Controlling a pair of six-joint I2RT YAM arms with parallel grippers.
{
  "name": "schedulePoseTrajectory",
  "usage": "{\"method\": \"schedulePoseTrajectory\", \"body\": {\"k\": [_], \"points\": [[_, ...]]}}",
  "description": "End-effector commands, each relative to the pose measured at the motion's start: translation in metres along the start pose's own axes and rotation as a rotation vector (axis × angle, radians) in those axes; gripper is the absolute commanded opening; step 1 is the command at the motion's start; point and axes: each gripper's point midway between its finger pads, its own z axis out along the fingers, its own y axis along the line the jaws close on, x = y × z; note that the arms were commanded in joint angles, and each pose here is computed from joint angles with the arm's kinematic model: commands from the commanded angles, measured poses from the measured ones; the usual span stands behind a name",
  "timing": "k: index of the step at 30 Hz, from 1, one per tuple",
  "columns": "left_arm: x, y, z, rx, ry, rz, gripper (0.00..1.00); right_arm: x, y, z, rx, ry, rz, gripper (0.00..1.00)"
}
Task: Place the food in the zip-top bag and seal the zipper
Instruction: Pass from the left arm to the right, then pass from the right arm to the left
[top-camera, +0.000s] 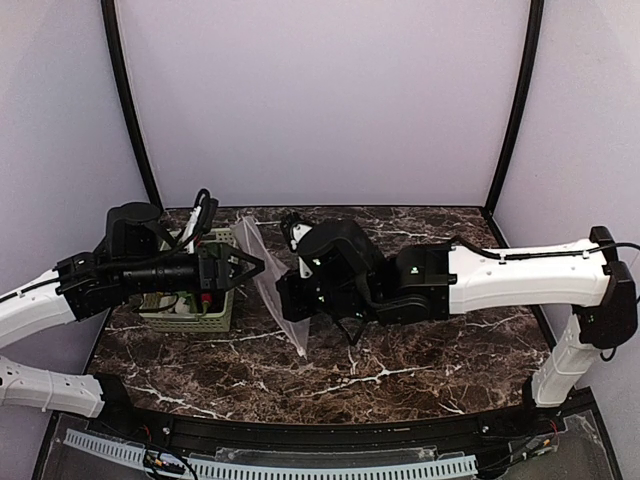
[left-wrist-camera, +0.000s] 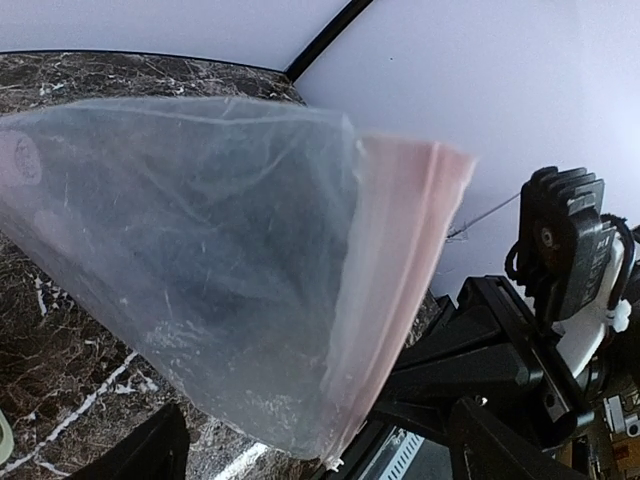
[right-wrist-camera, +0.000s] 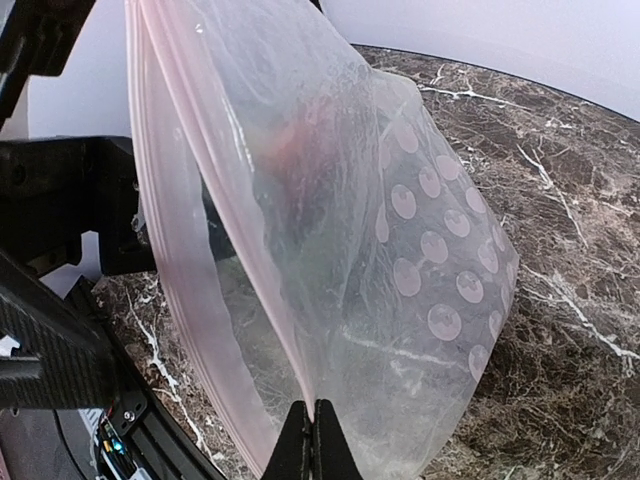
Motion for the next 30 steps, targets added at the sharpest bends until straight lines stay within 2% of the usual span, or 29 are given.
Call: {"method": "schedulePoseTrajectory", "body": {"k": [1, 5, 12, 25, 27, 30], "points": [[0.014, 0.010, 0.000, -0.019, 0.044, -0.007, 0.89, -0.028, 0.005, -0.008, -0.004, -0.069, 0.038, 0.00], [0.019, 0.021, 0.002, -0.056, 0.041, -0.031, 0.77, -0.029, 0.010, -0.006, -0.018, -0.068, 0.040, 0.00], [0.025, 0.029, 0.010, -0.079, 0.056, -0.048, 0.64, -0.028, 0.012, -0.004, -0.026, -0.064, 0.040, 0.00], [0.020, 0.022, 0.020, -0.057, 0.063, -0.037, 0.51, -0.023, 0.012, 0.004, -0.014, -0.046, 0.037, 0.00], [0.020, 0.023, 0.020, -0.064, 0.065, -0.037, 0.47, -0.023, 0.012, 0.003, -0.010, -0.046, 0.037, 0.00], [0.020, 0.026, 0.019, -0.082, 0.065, -0.037, 0.35, -0.022, 0.008, 0.001, 0.002, -0.046, 0.043, 0.00]]}}
